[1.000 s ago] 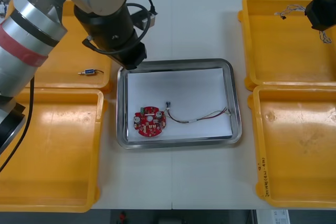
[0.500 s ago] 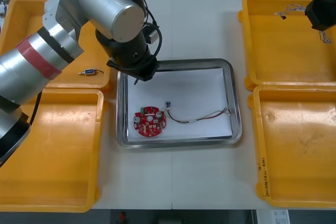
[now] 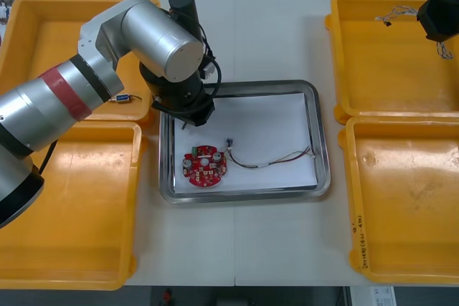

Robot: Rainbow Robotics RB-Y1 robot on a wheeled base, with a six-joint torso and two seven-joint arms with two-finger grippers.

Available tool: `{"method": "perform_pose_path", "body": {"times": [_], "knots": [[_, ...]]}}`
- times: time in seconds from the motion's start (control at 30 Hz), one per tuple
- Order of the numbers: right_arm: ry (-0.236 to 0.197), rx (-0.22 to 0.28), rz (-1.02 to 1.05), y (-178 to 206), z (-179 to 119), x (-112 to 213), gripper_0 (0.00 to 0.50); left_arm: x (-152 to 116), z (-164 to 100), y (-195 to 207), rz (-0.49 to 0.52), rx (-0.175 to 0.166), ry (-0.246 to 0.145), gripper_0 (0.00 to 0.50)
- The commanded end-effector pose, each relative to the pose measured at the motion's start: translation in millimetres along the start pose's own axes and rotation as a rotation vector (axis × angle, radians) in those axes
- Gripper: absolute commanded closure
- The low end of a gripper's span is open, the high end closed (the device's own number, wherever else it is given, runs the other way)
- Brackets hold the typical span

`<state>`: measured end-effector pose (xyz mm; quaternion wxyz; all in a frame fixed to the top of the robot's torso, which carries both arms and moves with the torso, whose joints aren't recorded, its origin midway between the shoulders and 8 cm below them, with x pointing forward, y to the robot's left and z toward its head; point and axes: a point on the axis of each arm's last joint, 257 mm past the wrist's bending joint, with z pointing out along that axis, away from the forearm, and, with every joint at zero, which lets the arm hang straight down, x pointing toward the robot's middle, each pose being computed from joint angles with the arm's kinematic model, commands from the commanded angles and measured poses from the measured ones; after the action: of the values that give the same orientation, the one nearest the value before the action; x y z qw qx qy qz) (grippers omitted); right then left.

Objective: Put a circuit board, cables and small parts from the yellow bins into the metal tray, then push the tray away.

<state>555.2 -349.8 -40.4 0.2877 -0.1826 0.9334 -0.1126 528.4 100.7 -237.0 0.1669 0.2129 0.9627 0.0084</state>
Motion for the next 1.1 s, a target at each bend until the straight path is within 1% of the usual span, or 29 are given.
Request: {"method": "perform_pose_path", "body": {"times": [0.03, 0.07, 0.1, 0.13, 0.17, 0.2, 0.23, 0.27, 0.3, 0.33, 0.57, 0.67, 0.7, 0.83, 0.97, 1.0, 1.1], "knots": [[-0.074, 0.055, -0.021, -24, -34, -21, 0.498, -17, -12, -19, 0.03, 0.02, -0.029, 0.493], [-0.074, 0.055, -0.021, -24, -34, -21, 0.498, -17, -12, -19, 0.029, 0.021, -0.028, 0.463], [-0.074, 0.055, -0.021, -24, -34, -21, 0.498, -17, -12, -19, 0.027, 0.022, -0.027, 0.414], [-0.074, 0.055, -0.021, -24, -34, -21, 0.497, -17, -12, -20, 0.028, 0.024, -0.027, 0.341], [-0.074, 0.055, -0.021, -24, -34, -21, 0.5, -17, -12, -19, 0.026, 0.023, -0.027, 0.233], [-0.074, 0.055, -0.021, -24, -34, -21, 0.5, -16, -12, -19, 0.026, 0.021, -0.025, 0.177], [-0.074, 0.055, -0.021, -24, -34, -21, 0.5, -16, -12, -20, 0.027, 0.023, -0.025, 0.099], [-0.075, 0.055, -0.019, -24, -34, -21, 0.498, -16, -12, -19, 0.024, 0.022, -0.024, 0.043], [-0.074, 0.054, -0.021, -23, -34, -21, 0.498, -16, -12, -20, 0.024, 0.023, -0.025, 0.007], [-0.074, 0.055, -0.021, -24, -34, -21, 0.498, -16, -12, -19, 0.021, 0.022, -0.025, 0.0], [-0.075, 0.054, -0.021, -24, -34, -21, 0.498, -17, -13, -19, 0.011, 0.023, -0.026, 0.0], [-0.074, 0.054, -0.021, -23, -34, -21, 0.499, -21, -20, -19, 0.001, 0.034, -0.034, 0.0], [-0.075, 0.052, -0.022, -23, -34, -21, 0.5, -20, -22, -18, 0.002, 0.033, -0.032, 0.0], [-0.076, 0.051, -0.022, -23, -34, -21, 0.498, -22, -41, -17, 0.013, 0.03, -0.029, 0.0], [-0.081, 0.04, -0.031, -19, -34, -23, 0.498, -22, -67, -18, 0.018, 0.05, -0.029, 0.0], [-0.081, 0.039, -0.034, -19, -33, -23, 0.5, -22, -69, -18, 0.017, 0.052, -0.029, 0.0], [-0.091, 0.016, -0.068, -8, -33, -28, 0.498, -25, -88, -18, 0.03, 0.064, -0.045, 0.0]]}}
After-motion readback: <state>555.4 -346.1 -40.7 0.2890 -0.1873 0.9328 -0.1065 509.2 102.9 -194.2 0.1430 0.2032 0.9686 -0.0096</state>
